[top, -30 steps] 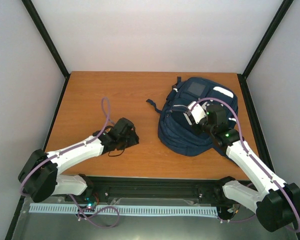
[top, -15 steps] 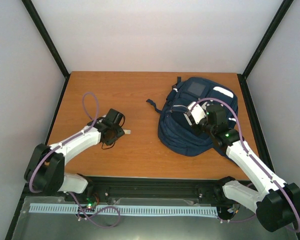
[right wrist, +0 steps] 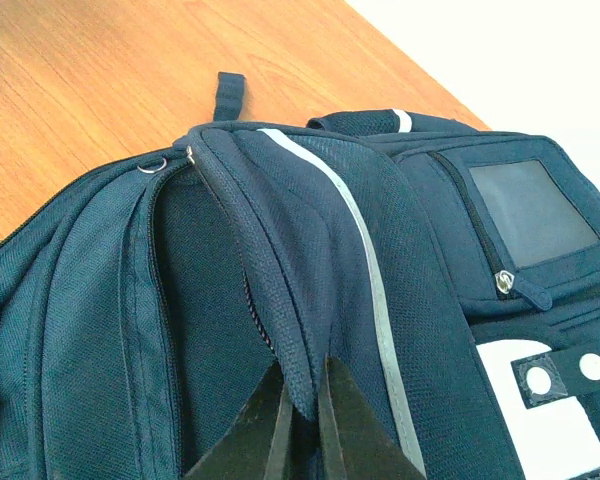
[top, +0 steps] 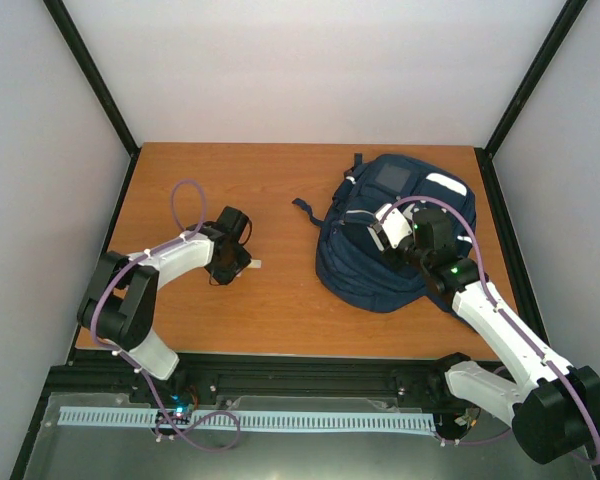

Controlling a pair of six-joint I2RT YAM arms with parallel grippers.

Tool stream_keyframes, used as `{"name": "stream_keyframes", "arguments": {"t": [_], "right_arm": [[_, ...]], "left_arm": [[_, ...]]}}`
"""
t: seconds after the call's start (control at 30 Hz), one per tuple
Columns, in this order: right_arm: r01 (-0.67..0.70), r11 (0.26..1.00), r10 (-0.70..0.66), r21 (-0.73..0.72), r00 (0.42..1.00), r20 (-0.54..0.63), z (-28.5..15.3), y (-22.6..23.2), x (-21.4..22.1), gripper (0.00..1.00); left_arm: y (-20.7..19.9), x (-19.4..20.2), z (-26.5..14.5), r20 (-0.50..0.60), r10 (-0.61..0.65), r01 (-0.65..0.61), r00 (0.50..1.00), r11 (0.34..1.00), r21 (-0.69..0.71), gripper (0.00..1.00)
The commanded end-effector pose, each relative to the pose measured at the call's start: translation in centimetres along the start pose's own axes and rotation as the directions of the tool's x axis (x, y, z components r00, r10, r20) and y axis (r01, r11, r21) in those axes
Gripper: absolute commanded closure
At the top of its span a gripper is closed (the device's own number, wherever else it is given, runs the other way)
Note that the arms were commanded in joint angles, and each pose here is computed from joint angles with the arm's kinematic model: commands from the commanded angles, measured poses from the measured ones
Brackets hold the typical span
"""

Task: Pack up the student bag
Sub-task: Pick up the stationery from the center of the board.

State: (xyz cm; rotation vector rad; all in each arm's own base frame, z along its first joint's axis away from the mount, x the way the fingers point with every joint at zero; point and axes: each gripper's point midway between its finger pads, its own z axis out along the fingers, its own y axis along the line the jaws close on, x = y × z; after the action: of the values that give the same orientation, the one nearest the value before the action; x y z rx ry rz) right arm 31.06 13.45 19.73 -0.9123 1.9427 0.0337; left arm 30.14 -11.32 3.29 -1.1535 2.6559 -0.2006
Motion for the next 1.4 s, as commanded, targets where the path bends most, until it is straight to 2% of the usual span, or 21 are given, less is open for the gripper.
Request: {"name": "stream_keyframes", "arguments": {"t": [0.0, 0.53, 0.63, 0.73, 1.03, 1.37], "right_arm": [[0.008, 1.000, -0.009, 0.006, 0.996, 0.090, -0.6, -0.5, -2.4, 0.97], [0.011, 1.000, -0.011, 0.002, 0.997, 0.081, -0.4, -0.5, -2.2, 0.97], [0.011, 1.000, -0.011, -0.001, 0.997, 0.077, -0.3, -0.4, -2.0, 0.97], [0.010, 1.000, -0.010, -0.001, 0.997, 0.075, -0.3, -0.4, -2.0, 0.97], [0.007, 1.000, -0.007, -0.007, 0.998, 0.068, -0.1, -0.3, -1.9, 0.97], [0.008, 1.000, -0.007, -0.009, 0.998, 0.070, -0.2, -0.3, -1.9, 0.97]], "left_arm": [[-0.6, -0.6, -0.6, 0.003, -0.037, 0.037, 0.999, 0.999, 0.012, 0.58], [2.3, -1.8, -0.4, 0.015, -0.062, 0.062, 0.998, 0.997, -0.035, 0.60], [2.8, -2.0, -0.1, 0.003, -0.070, 0.070, 0.998, 0.997, -0.041, 0.66], [3.0, -1.9, 0.1, -0.003, -0.068, 0.068, 0.998, 0.997, -0.046, 0.67], [3.1, -1.3, 0.8, -0.042, -0.046, 0.044, 0.998, 0.997, -0.057, 0.64], [4.7, -0.7, -1.8, -0.034, -0.022, 0.020, 0.999, 0.999, -0.036, 0.80]]}}
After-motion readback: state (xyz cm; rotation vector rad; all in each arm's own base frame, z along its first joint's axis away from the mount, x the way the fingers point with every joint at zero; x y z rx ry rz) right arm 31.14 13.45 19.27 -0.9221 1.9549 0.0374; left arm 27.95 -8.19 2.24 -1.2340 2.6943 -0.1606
